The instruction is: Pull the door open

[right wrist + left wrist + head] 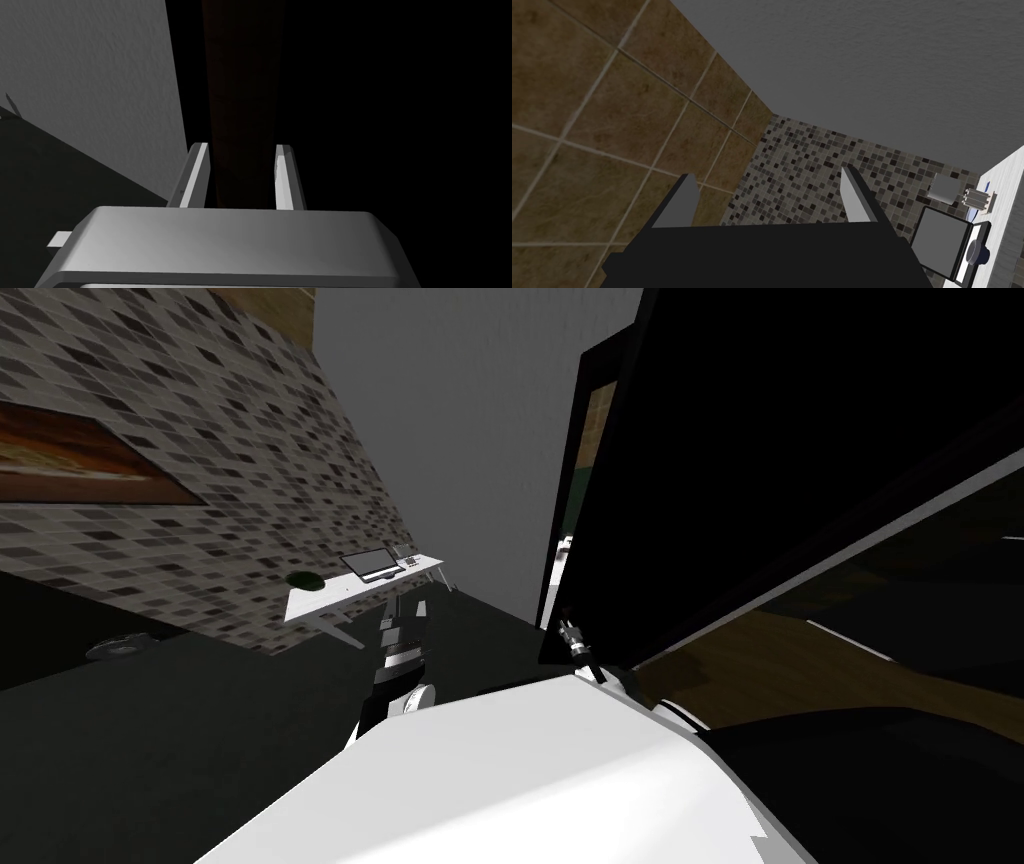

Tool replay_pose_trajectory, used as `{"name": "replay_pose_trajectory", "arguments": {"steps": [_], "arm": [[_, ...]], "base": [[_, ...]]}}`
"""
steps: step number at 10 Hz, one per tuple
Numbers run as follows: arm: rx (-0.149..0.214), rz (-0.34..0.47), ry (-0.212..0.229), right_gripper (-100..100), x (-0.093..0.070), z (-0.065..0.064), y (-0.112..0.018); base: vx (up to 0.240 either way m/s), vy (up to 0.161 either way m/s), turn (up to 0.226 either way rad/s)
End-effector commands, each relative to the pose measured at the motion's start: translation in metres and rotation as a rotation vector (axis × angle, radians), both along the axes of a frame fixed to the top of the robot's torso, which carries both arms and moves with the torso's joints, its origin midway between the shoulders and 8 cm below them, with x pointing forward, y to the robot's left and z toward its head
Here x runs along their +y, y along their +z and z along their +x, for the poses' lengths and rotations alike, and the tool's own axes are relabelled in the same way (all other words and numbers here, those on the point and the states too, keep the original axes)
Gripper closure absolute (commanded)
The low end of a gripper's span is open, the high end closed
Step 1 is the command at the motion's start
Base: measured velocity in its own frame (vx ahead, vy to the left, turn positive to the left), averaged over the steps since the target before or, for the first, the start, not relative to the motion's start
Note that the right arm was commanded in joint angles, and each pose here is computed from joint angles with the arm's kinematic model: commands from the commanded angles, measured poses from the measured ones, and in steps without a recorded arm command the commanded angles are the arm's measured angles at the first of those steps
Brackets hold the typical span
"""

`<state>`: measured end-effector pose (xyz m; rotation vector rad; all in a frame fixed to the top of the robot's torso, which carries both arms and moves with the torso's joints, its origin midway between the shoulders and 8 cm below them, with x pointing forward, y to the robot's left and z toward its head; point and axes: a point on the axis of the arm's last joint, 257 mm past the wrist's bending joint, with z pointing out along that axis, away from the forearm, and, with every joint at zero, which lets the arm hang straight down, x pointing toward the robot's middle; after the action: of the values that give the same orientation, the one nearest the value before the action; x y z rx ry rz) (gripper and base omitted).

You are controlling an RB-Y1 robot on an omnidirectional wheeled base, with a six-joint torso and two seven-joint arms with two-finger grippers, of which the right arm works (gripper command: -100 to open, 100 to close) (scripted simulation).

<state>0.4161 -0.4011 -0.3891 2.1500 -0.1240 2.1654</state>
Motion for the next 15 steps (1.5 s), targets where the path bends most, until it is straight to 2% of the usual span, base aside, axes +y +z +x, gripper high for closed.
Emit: {"name": "replay_pose_trajectory", "arguments": {"steps": [1,2,3,4,11,12,15], "arm": [[0.006,0.004,0.033,100,0.004,-0.006,-0.002],[0.007,0.005,0.043,100,0.006,-0.008,-0.002],[0.002,0.001,0.033,100,0.002,-0.005,0.000],[0.007,0.002,0.058,100,0.005,-0.012,-0.002],[0.007,0.004,0.172,100,0.014,-0.040,-0.002],[0.004,0.003,0.163,100,0.013,-0.037,-0.001],[0.006,0.003,0.200,100,0.013,-0.053,-0.003]], "base": [[-0.296,-0.029,0.111],[-0.266,-0.016,0.055],[-0.115,-0.005,0.004],[-0.144,-0.045,0.085],[-0.202,-0.063,0.092],[-0.091,-0.016,0.017],[-0.192,-0.072,0.143]]}}
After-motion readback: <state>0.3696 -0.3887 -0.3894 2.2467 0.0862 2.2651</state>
